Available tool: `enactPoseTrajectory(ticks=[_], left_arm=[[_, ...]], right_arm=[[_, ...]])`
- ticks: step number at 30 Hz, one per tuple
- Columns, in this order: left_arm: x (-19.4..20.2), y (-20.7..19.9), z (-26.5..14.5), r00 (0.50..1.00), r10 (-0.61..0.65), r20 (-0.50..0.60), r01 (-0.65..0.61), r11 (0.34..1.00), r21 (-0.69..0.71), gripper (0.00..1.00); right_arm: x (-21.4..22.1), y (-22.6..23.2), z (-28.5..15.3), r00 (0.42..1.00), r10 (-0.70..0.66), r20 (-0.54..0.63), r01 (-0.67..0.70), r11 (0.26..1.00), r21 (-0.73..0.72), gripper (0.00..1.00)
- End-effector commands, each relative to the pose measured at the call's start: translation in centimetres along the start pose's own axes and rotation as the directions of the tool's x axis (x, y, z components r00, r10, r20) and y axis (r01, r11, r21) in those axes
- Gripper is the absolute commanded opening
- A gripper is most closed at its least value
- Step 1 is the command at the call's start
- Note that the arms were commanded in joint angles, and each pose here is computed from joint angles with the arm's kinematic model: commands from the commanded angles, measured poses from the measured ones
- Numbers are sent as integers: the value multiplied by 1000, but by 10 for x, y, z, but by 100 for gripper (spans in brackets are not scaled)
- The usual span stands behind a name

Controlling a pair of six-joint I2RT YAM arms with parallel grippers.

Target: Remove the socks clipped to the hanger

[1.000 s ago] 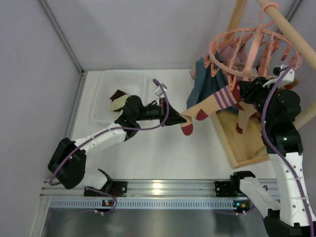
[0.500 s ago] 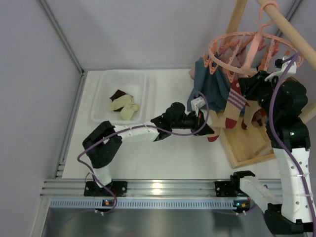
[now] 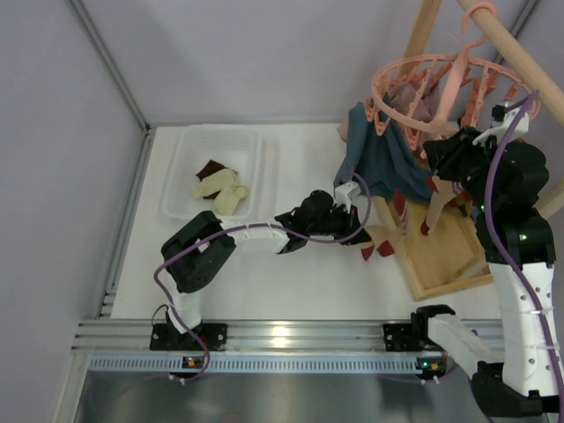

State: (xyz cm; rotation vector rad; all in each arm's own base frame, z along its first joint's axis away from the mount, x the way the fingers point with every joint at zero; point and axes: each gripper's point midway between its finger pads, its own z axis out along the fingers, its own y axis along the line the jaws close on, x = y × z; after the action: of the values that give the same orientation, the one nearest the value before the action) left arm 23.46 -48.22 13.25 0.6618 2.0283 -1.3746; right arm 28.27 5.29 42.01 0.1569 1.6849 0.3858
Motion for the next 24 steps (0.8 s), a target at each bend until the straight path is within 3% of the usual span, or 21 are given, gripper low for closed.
enactPoseTrajectory(ticks=[1,6,9,12,15,20,24], left_arm=[[8,8,-4,1000,4,5,-4,1000,-27,0],[2,16,-26,1000,1,26,2,996,-87,0],[-45,22,-63,992,101,81,-82,973,-216,0],[-80,39,-95,986,117,117,-69,934,-351,0],[-123,66,-151,978,81,194,17,888,-460,0],[-189,97,-258,931,125,344,131,763,-633,0],[-215,104,-319,901,161,403,186,696,-694,0]], right_arm=[[-30,5,-11,996,4,86,-3,1000,-4,0],[-30,6,-12,997,-4,83,5,1000,-12,0],[-23,3,-11,998,-13,66,13,1000,-1,0],[-19,0,-11,998,-19,58,19,1000,5,0],[-11,-1,-9,999,-9,41,9,1000,1,0],[4,3,2,999,26,27,-25,999,-44,0],[5,4,7,999,33,31,-31,998,-53,0]])
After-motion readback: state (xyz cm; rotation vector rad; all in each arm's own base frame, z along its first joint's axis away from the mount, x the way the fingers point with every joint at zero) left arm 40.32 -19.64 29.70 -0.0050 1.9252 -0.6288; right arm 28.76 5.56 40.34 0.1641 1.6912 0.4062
